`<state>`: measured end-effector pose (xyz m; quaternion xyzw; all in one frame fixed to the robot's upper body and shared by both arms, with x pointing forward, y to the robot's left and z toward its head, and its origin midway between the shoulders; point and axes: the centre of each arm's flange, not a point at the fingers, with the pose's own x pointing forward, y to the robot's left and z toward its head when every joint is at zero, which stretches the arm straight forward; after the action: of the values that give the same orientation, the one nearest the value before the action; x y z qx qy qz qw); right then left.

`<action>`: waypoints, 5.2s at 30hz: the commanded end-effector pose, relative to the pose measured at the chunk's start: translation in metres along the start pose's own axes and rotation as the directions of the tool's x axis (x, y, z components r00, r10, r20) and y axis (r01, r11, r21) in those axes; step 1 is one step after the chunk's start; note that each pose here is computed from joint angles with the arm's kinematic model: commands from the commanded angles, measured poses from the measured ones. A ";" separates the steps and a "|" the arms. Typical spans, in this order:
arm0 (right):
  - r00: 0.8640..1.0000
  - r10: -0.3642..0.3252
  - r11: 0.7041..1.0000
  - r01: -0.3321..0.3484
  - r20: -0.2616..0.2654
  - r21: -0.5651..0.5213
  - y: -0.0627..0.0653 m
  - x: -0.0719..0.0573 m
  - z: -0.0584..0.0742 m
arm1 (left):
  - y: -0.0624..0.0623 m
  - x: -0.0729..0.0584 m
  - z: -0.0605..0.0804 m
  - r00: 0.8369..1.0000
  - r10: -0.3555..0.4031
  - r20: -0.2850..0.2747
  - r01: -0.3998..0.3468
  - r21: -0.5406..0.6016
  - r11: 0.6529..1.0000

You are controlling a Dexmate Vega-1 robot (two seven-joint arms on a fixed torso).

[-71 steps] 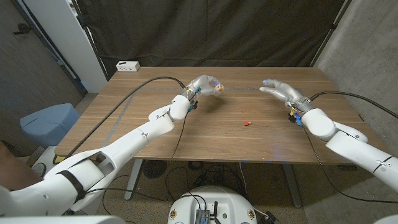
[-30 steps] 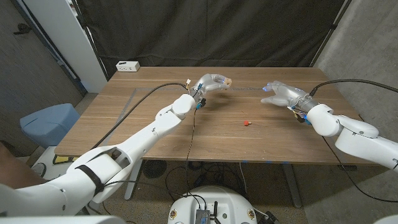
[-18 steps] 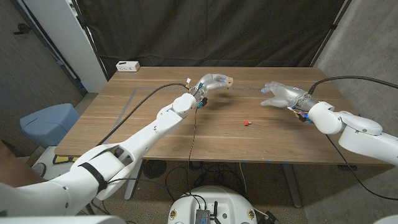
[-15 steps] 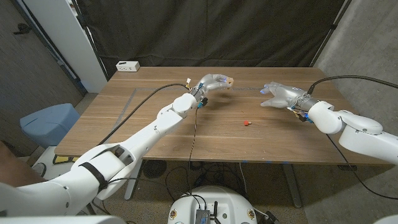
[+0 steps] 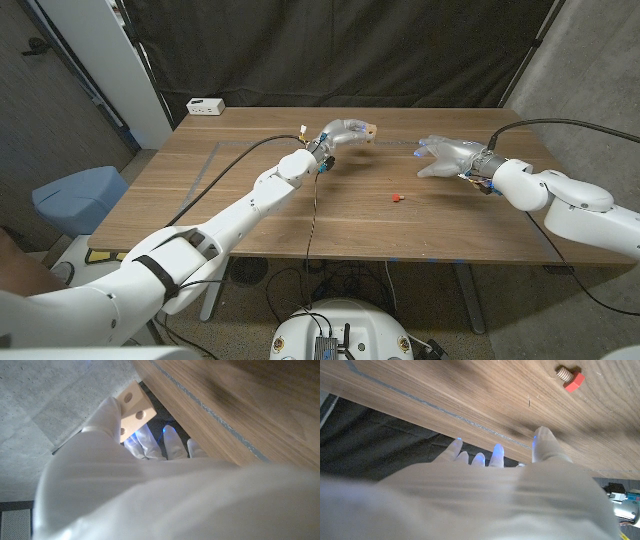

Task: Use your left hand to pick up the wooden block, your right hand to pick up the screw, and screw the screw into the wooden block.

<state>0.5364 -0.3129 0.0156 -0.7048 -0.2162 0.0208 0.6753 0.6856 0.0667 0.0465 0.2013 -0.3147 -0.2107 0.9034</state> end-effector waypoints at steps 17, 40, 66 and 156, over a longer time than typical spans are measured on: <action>0.996 0.086 0.984 -0.079 0.038 -0.161 0.004 0.013 0.020 | -0.001 0.010 -0.007 1.000 0.005 0.008 -0.005 -0.014 1.000; 0.987 0.141 0.968 -0.123 0.070 -0.217 0.019 0.021 0.036 | 0.000 0.011 -0.010 1.000 0.027 0.011 -0.027 -0.007 1.000; 0.984 0.170 0.965 -0.156 0.052 -0.210 0.029 0.025 0.052 | -0.003 0.016 -0.014 1.000 0.015 0.003 -0.015 -0.002 1.000; 0.988 0.150 0.960 -0.136 0.038 -0.246 0.065 0.037 0.074 | -0.011 0.023 -0.018 1.000 -0.017 -0.014 0.017 -0.003 1.000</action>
<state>0.5631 -0.2320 -0.0422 -0.7954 -0.1807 0.0625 0.5752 0.7108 0.0509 0.0409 0.2039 -0.3081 -0.2158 0.9039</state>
